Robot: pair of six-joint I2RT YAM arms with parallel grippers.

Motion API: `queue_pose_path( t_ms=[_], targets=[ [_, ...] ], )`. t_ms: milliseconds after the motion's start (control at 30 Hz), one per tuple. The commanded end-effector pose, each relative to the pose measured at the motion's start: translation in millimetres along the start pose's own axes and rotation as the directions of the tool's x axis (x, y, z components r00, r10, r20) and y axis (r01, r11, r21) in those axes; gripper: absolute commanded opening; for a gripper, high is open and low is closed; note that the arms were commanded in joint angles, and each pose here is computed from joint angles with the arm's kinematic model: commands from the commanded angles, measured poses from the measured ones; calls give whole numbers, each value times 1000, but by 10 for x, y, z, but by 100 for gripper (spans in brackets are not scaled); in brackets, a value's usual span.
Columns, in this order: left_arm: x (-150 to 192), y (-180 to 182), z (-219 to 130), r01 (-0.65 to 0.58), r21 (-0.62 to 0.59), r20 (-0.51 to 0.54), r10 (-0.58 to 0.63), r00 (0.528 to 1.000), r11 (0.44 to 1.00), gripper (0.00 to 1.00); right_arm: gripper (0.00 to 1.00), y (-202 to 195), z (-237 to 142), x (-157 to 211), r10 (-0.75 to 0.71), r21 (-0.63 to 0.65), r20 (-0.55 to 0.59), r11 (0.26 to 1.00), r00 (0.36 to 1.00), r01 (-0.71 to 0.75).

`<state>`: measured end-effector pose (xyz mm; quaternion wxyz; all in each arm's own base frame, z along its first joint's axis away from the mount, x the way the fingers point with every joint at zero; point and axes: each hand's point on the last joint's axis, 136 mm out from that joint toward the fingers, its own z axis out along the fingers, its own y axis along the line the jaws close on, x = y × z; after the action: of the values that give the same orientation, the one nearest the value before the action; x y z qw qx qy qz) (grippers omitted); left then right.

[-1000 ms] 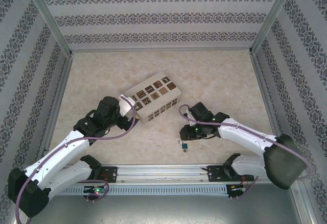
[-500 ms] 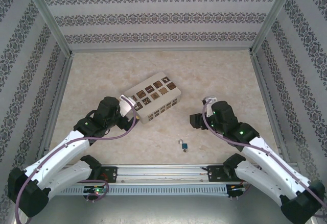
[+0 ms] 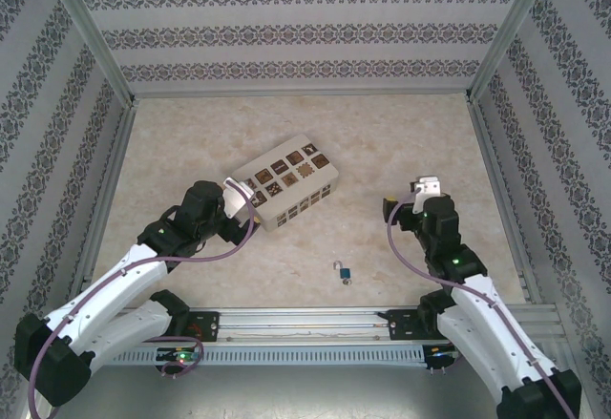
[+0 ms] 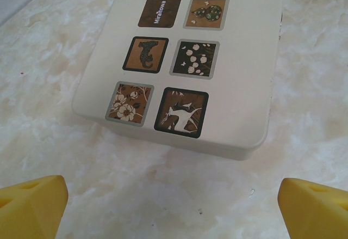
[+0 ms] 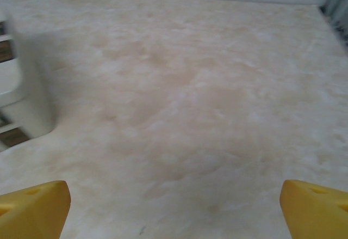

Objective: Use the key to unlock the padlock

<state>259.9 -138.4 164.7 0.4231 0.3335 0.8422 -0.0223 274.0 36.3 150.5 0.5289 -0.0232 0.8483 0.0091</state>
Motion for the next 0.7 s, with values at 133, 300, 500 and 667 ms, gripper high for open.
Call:
queue_pose_path(
  t_ms=[133,300,500,667],
  targets=[
    [-37,0,-12,-22,-14,20,22,1000,1000,99,98,-219,263,89,0,64,123,998,992,-8],
    [-29,-3,-2,-22,-13,17,22,1000,1000,99,98,-199,379,64,-26,46,158,999,987,19],
    [-25,-8,4,-23,-10,14,23,1000,1000,99,98,-229,540,-63,0,30,219,1000,976,-7],
    [-29,-5,0,-24,-11,15,24,1000,1000,99,98,-233,734,-205,18,8,268,1000,963,-21]
  ],
)
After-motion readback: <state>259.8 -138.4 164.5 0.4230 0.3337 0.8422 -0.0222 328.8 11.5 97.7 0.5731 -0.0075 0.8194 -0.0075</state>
